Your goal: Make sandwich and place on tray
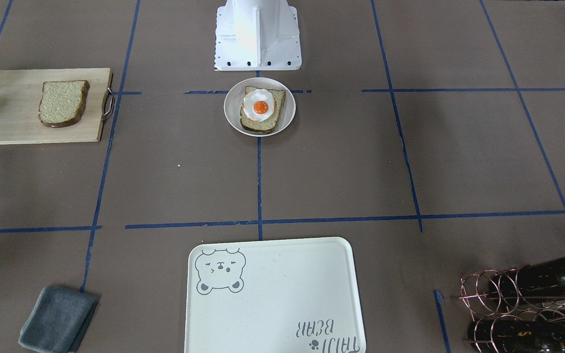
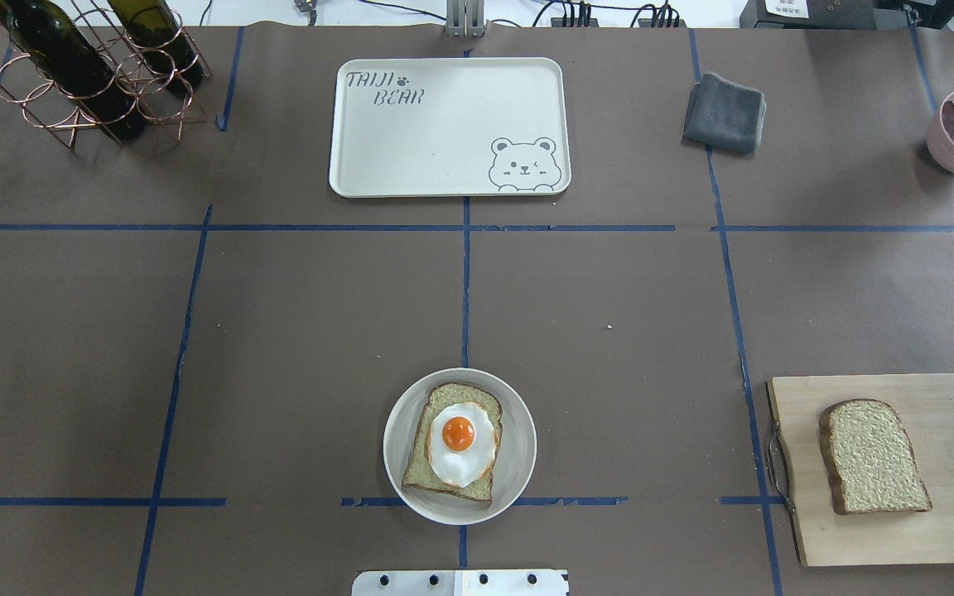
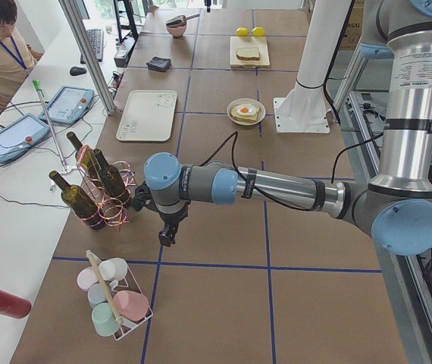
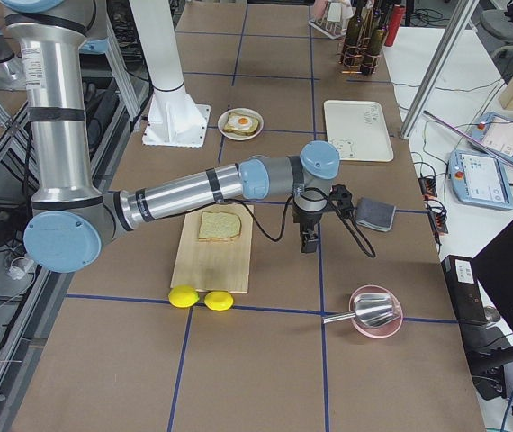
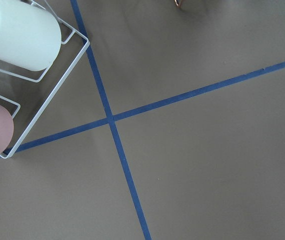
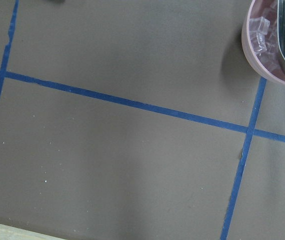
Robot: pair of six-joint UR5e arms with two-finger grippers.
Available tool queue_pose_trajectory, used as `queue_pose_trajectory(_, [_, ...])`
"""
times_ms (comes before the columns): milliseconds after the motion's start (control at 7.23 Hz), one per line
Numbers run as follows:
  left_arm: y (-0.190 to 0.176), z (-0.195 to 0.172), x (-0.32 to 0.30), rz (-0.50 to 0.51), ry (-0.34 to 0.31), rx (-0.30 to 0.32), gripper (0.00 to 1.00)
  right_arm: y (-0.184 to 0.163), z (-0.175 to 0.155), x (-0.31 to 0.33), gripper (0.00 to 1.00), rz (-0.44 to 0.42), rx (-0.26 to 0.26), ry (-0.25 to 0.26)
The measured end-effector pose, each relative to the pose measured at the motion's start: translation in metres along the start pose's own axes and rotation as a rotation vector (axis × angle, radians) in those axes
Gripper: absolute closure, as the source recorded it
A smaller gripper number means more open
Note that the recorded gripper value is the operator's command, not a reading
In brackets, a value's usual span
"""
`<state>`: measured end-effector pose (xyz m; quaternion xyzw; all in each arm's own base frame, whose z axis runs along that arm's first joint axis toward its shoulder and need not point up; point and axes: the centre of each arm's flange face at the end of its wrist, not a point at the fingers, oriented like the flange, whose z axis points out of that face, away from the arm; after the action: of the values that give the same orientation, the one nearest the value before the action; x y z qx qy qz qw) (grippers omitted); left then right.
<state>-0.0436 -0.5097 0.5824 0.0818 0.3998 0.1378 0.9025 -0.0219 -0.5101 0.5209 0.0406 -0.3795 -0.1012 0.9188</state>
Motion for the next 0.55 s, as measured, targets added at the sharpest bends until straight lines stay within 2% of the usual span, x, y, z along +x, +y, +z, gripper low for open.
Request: queue_pose_trajectory(553, [-0.0020,-0.0028,0.0017,0.000,-0.002,0.006,0.00,-0.0053,-0.0041,-0.0044,0.00,-0.010,0.009,-0.001])
